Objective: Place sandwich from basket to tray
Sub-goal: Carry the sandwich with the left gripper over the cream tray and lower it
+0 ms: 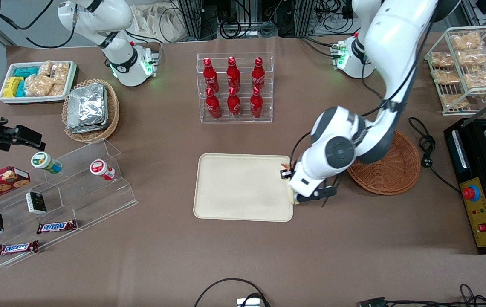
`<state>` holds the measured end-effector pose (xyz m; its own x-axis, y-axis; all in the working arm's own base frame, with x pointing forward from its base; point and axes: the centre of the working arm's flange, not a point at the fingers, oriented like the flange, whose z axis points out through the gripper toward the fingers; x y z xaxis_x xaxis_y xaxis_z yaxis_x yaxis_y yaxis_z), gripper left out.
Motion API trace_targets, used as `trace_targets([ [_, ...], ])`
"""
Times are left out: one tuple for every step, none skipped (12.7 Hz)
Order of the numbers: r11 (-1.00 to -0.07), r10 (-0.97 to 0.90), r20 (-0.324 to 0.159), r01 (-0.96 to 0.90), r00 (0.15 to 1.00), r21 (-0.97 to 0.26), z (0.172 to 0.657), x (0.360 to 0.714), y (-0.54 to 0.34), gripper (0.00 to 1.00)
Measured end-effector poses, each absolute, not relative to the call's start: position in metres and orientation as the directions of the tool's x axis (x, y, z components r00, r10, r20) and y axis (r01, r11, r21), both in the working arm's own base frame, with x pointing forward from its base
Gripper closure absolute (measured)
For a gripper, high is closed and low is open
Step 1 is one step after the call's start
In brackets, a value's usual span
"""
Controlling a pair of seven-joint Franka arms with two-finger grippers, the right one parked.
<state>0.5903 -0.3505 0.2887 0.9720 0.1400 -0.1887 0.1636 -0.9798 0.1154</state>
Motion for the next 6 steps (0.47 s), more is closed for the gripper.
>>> trace_targets([
  [-0.986,0.111,-0.194,0.132,0.975,0.101,0.268,0.586,-0.358,0.80],
  [-0.991,0.087,-0.205,0.106,0.975,0.082,0.250,0.581,-0.364,0.80],
  [-0.994,0.073,-0.216,0.090,0.974,0.070,0.235,0.577,-0.369,0.80],
  [-0.994,0.065,-0.222,0.082,0.973,0.067,0.228,0.575,-0.372,0.80],
  [-0.995,0.061,-0.222,0.078,0.973,0.068,0.226,0.576,-0.372,0.80],
  [-0.995,0.055,-0.216,0.071,0.975,0.067,0.228,0.577,-0.372,0.80],
])
